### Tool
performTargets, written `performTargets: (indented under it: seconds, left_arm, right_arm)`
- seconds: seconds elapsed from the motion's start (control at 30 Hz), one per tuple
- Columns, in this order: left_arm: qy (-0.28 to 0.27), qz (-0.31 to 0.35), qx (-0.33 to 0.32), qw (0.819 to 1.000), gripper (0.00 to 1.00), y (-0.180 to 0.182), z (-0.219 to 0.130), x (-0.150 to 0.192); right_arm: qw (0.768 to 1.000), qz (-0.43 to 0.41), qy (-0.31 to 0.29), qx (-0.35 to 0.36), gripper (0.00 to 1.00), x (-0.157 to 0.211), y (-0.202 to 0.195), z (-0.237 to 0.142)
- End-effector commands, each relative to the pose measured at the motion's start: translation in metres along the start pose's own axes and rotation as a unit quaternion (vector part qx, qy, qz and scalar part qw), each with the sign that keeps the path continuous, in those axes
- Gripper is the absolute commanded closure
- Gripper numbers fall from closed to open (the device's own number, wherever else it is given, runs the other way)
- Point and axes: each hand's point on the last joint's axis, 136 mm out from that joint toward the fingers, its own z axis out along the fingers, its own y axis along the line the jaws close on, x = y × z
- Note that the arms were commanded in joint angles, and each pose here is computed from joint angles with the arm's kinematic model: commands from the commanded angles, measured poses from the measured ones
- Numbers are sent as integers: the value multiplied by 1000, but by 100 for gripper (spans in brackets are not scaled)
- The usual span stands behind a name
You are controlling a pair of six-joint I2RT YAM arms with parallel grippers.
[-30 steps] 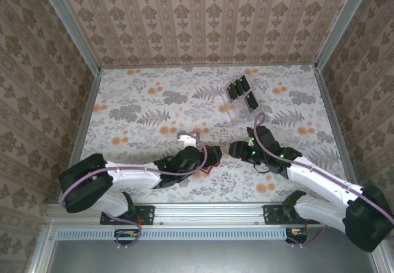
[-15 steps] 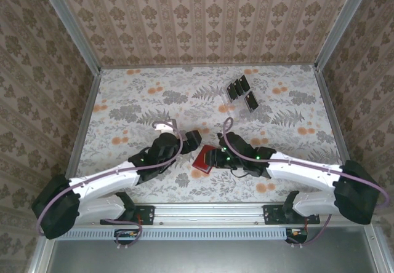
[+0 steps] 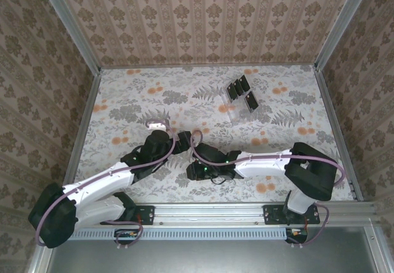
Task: Put the credit cards into the card holder
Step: Rotate the card holder at the center of the table.
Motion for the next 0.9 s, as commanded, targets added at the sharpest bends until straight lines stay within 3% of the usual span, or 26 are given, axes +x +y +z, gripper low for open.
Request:
performTargets:
  seconds: [0.0, 0.87]
  left_arm:
    - [9, 15, -2, 1000, 0, 4, -2, 3]
    - [20, 17, 5, 1000, 0, -8, 7, 0]
  right_arm:
    - [1000, -8, 6, -2, 65, 3, -1, 6]
    - [998, 22, -13, 57, 65, -19, -78, -17]
